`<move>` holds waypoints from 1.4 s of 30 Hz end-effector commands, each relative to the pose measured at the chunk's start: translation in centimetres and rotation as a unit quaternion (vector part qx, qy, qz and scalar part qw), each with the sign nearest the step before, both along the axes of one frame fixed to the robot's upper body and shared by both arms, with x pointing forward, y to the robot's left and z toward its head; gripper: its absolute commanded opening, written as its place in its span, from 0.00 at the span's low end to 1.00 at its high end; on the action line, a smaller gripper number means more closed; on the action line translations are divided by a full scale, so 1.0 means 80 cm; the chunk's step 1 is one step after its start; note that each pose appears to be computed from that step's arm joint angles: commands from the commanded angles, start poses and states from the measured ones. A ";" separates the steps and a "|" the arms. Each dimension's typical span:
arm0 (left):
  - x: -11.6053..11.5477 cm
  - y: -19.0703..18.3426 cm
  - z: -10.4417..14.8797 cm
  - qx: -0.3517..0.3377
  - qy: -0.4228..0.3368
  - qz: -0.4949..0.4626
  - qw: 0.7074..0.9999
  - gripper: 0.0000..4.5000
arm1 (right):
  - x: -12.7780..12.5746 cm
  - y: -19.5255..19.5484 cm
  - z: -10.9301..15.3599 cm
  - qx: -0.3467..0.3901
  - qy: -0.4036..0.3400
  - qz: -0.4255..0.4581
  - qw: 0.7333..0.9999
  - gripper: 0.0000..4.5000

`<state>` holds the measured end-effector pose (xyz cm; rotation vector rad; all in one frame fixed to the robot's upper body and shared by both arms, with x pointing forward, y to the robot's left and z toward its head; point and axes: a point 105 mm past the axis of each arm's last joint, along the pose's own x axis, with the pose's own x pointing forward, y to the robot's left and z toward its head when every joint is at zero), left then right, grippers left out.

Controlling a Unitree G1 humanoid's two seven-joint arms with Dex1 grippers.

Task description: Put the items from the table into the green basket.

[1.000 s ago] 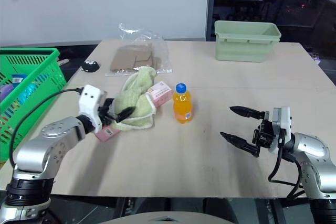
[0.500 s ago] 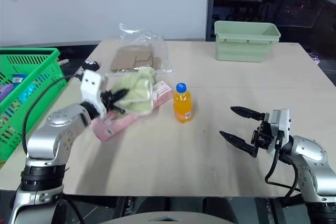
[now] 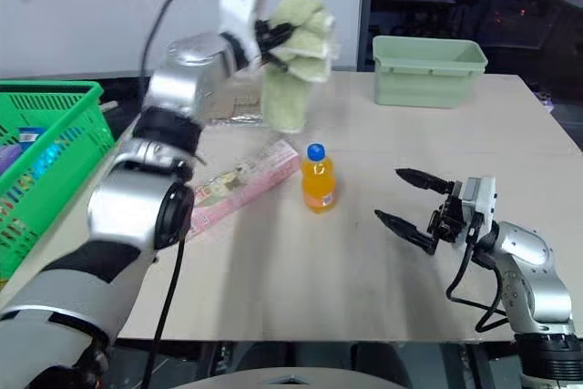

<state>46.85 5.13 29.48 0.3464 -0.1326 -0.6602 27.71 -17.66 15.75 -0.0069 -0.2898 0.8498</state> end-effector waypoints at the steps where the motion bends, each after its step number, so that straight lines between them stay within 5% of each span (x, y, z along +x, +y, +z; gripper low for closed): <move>1: -0.012 -0.039 0.017 0.021 -0.027 -0.054 0.998 0.00 | 0.025 -0.053 0.027 0.009 -0.030 -0.162 0.986 1.00; 5: -0.037 -0.095 0.022 0.033 -0.035 -0.143 0.989 0.00 | 0.029 -0.094 0.023 0.024 -0.011 -0.275 0.961 1.00; 13: -0.085 -0.174 0.019 0.052 -0.029 -0.267 0.962 0.00 | 0.004 -0.105 0.024 0.040 -0.025 -0.291 0.956 1.00; 19: -0.078 -0.187 0.007 0.077 -0.052 -0.215 0.972 0.56 | -0.003 -0.106 0.030 0.054 -0.041 -0.291 0.954 1.00; 20: -0.076 -0.186 0.009 0.070 -0.052 -0.208 0.974 0.64 | -0.003 -0.105 0.031 0.055 -0.043 -0.288 0.955 1.00; 36: -0.056 -0.111 0.066 0.009 -0.096 -0.176 0.980 0.64 | 0.006 -0.066 0.009 0.006 -0.017 -0.184 0.983 1.00; 42: -0.070 -0.004 0.102 -0.060 -0.144 -0.166 0.974 0.64 | -0.006 -0.044 -0.005 -0.022 0.021 -0.086 0.996 1.00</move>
